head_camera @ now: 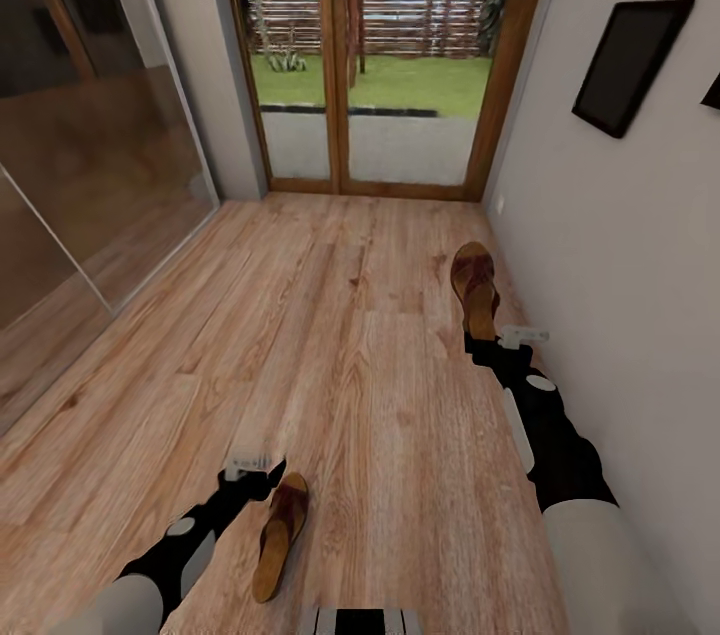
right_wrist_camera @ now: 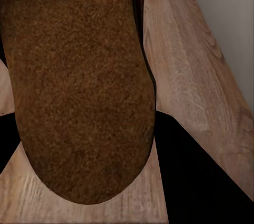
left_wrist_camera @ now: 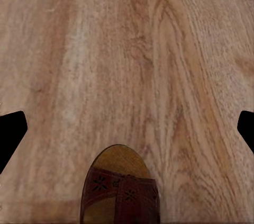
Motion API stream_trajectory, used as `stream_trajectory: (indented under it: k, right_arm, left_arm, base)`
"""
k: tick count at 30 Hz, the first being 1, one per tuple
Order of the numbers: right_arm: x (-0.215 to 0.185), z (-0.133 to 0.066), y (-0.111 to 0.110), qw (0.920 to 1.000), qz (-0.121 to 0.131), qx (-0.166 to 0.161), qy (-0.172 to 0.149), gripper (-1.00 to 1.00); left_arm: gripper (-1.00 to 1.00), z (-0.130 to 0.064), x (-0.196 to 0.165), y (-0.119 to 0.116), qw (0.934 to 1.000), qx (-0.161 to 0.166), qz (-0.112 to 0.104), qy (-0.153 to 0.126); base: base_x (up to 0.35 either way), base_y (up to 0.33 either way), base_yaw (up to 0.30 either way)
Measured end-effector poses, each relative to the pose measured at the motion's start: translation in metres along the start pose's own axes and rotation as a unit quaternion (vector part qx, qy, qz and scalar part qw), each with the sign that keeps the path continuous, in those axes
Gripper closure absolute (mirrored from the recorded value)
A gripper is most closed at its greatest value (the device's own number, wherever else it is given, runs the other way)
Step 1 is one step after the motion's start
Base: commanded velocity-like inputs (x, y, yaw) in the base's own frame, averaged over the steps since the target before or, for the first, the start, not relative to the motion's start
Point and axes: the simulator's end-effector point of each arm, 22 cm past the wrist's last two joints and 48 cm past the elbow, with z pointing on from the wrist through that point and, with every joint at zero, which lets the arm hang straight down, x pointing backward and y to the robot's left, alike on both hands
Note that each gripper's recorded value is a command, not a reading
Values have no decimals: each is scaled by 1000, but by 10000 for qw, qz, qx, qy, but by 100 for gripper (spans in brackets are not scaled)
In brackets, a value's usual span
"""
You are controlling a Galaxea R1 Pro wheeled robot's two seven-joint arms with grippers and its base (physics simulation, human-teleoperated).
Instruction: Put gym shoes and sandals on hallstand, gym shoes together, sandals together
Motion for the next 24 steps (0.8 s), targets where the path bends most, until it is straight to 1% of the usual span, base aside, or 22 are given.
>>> stream_trajectory:
  k: [3, 5, 12, 15, 20, 24]
  right_arm:
    - [11, 5, 0, 10000, -9, 7, 85, 100]
    - [19, 8, -1, 9999, -16, 12, 141, 100]
    - [46, 17, -3, 9994, -41, 33, 338, 100]
    - [58, 21, -3, 9991, -51, 41, 423, 100]
    - [78, 27, -5, 9984, -64, 57, 564, 100]
    - [93, 31, -6, 9977, -76, 68, 676, 100]
  left_arm:
    - [-100, -1, 14, 4, 10000, -66, 32, -43]
    - [-100, -2, 22, 7, 9999, -99, 42, -24]
    - [-100, -1, 48, 15, 9998, -157, 27, 142]
    - [-100, -1, 60, 17, 9996, -163, 4, 249]
    - [-100, -3, 90, 17, 9985, -170, -79, 524]
    - [-100, -4, 107, 17, 9975, -169, -118, 673]
  base:
    - [0, 0, 0]
    - [0, 0, 0]
    - [0, 0, -36]
    - [0, 0, -91]
    - [0, 0, -104]
    - [0, 0, -143]
